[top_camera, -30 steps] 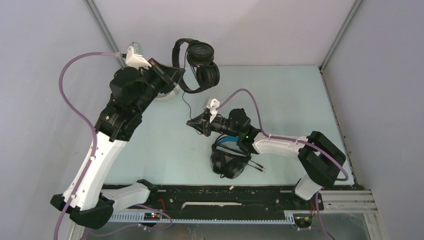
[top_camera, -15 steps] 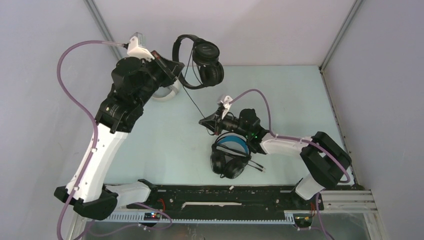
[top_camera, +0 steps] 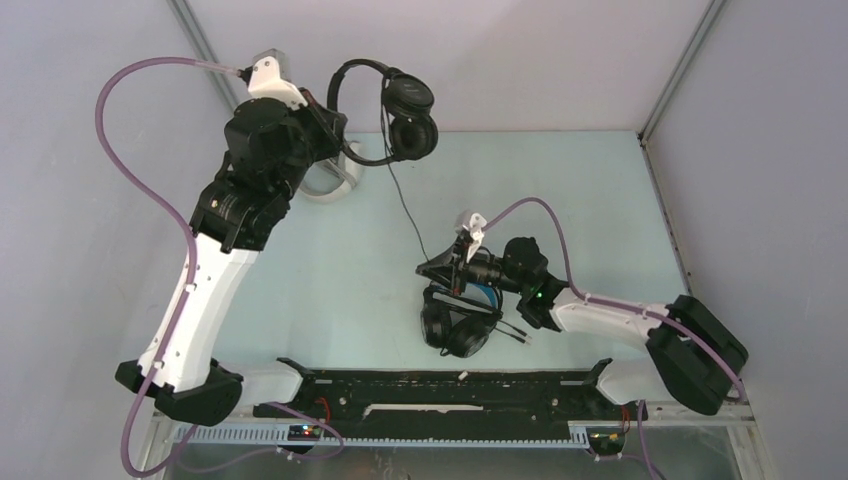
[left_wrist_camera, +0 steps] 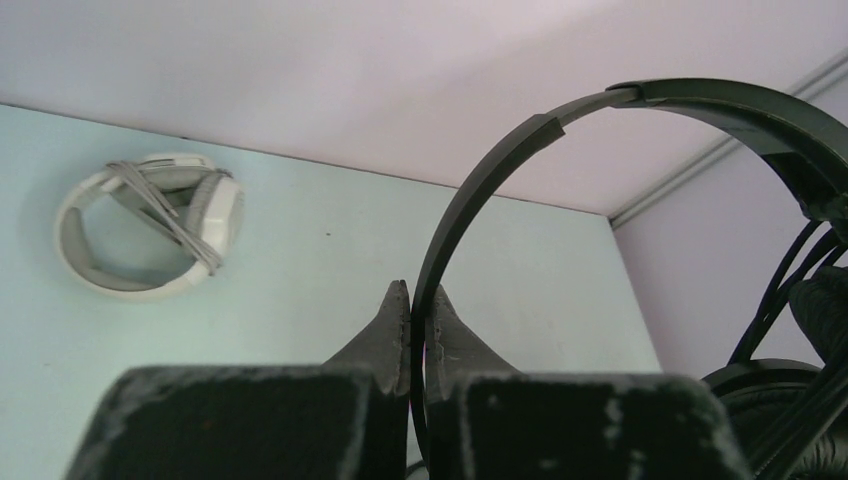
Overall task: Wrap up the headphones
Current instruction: Wrap the headphones cable around the headphones.
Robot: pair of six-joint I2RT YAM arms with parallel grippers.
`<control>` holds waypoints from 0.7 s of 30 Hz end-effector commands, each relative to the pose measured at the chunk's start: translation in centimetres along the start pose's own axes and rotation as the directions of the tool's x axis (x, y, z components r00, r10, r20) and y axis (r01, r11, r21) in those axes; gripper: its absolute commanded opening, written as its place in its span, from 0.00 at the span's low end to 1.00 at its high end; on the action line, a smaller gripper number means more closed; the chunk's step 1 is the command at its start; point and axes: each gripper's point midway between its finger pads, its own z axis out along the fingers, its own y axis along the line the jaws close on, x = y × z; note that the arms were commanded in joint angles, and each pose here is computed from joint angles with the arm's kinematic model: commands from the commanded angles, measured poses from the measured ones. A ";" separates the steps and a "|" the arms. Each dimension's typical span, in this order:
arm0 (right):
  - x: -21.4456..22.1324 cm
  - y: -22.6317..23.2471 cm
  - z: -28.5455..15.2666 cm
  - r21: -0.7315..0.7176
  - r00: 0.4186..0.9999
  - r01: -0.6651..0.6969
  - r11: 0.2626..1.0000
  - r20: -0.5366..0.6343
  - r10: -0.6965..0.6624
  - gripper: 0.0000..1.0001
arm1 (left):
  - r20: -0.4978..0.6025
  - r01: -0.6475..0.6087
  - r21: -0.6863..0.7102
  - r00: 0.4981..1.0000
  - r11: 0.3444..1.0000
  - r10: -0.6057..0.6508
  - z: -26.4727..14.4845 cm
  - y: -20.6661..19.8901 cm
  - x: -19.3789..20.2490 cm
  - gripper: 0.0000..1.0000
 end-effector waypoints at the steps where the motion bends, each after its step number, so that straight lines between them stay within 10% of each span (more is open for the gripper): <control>1: 0.1 2.5 -1.4 -0.045 1.000 0.014 0.999 -0.011 -0.014 0.00 | 0.146 0.020 0.000 0.989 1.000 -0.020 -1.2 -0.2 -4.9 0.00; 12: -1.2 -4.5 -4.0 0.210 0.990 -0.139 0.968 0.050 0.132 0.00 | 0.000 -0.135 0.294 0.990 0.946 0.141 -4.0 -3.7 -0.9 0.00; 21: -6.3 -4.3 -7.5 0.269 0.996 -0.012 0.963 0.086 -0.012 0.00 | -0.217 -0.377 0.374 0.853 0.847 0.475 -4.2 0.5 8.7 0.00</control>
